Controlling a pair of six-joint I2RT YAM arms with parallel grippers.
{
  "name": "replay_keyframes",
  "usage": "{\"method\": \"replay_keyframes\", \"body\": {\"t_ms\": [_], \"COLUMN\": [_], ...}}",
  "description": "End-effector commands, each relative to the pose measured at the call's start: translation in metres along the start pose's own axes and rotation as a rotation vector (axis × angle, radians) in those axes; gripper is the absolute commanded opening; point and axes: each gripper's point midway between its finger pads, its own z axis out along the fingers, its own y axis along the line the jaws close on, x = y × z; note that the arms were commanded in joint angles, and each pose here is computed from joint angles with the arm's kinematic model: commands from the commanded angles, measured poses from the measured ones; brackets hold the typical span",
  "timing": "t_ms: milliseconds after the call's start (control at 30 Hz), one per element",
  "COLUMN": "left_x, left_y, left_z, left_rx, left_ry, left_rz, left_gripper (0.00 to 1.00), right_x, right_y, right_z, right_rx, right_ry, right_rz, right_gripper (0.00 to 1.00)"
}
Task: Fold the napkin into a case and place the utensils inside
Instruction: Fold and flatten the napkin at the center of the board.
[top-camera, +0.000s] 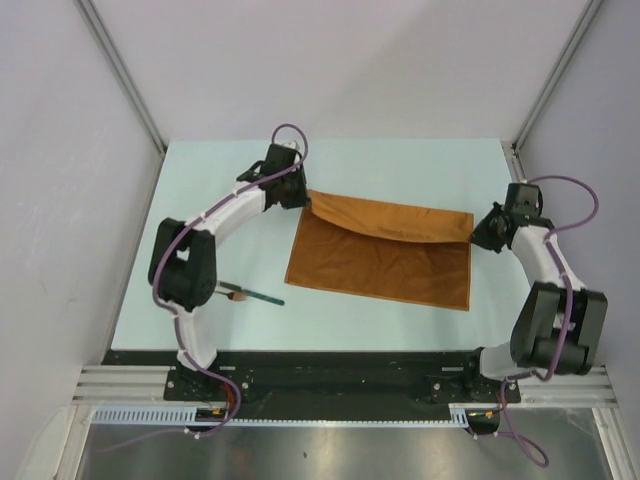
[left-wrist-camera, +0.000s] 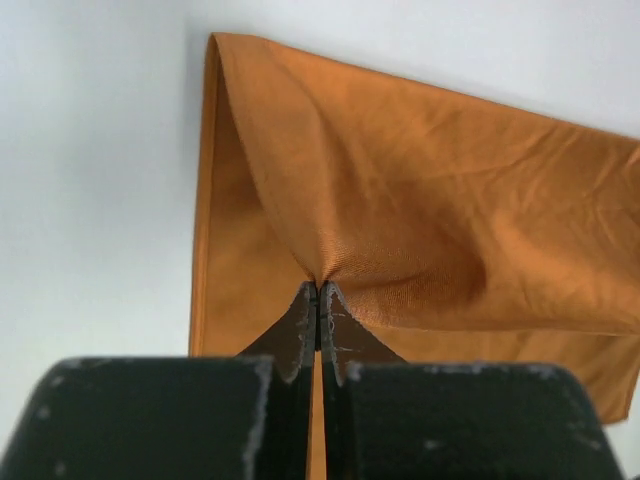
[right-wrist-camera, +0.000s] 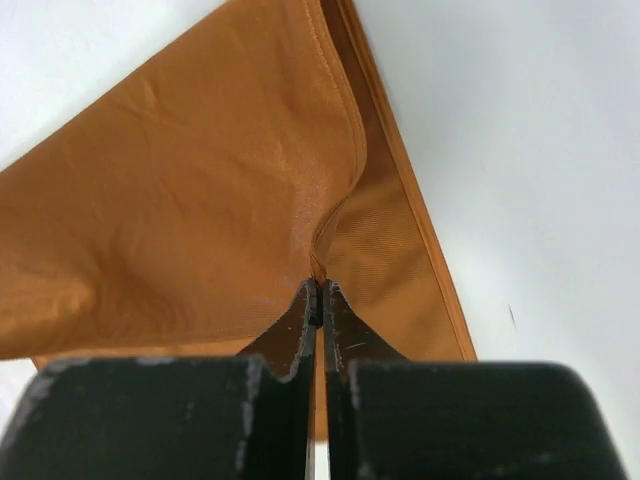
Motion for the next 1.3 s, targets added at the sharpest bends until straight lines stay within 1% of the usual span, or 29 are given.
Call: {"method": "replay_keyframes", "body": {"t_ms": [0,67,100,167,267,367,433,567,733,833,1133,1267], "left_x": [0.043,0.055,0.074,0.08,0.105,0.117,0.123,0.129,0.14,0.136,0.145,0.148], "left_y": [-0.009,-0.006,0.003,0.011,0.026,0.03,0.036,0.048,0.056,0.063,0.067,0.072], "left_z": [-0.037,-0.046,-0.046,-0.053,-0.053,-0.051,-0.051,-0.051,-0.05,-0.049,-0.042,-0.041], "left_rx": [0.031,0.025,0.016,-0.002,-0.028,-0.037,-0.058,-0.106,-0.128,-0.169,-0.184,-0.205], "left_ry": [0.05,0.046,0.08,0.074,0.117,0.145,0.157,0.154,0.187,0.169,0.197,0.202], "left_rz": [0.019,0.016,0.012,0.016,0.022,0.024,0.028,0.035,0.031,0.035,0.024,0.029], "left_gripper": [0.0,0.0,0.0,0.0,0.0,0.0,0.0,0.0,0.0,0.0,0.0,0.0], "right_x": [0.035,0.045,0.056,0.064,0.075,0.084,0.09,0.095,0.105,0.11,0.129,0.13], "right_y": [-0.028,-0.037,-0.041,-0.047,-0.054,-0.062,-0.071,-0.083,-0.088,-0.091,-0.098,-0.102], "right_z": [-0.029,-0.034,-0.034,-0.036,-0.035,-0.035,-0.035,-0.037,-0.035,-0.035,-0.027,-0.027], "right_rx": [0.098,0.115,0.102,0.116,0.143,0.175,0.209,0.257,0.287,0.304,0.327,0.345], "right_ry": [-0.004,-0.026,-0.029,-0.017,0.014,0.04,0.024,0.007,0.046,0.058,0.089,0.072], "right_rz": [0.082,0.102,0.1,0.109,0.114,0.127,0.137,0.145,0.177,0.191,0.223,0.226], "right_gripper": [0.0,0.0,0.0,0.0,0.0,0.0,0.0,0.0,0.0,0.0,0.0,0.0]}}
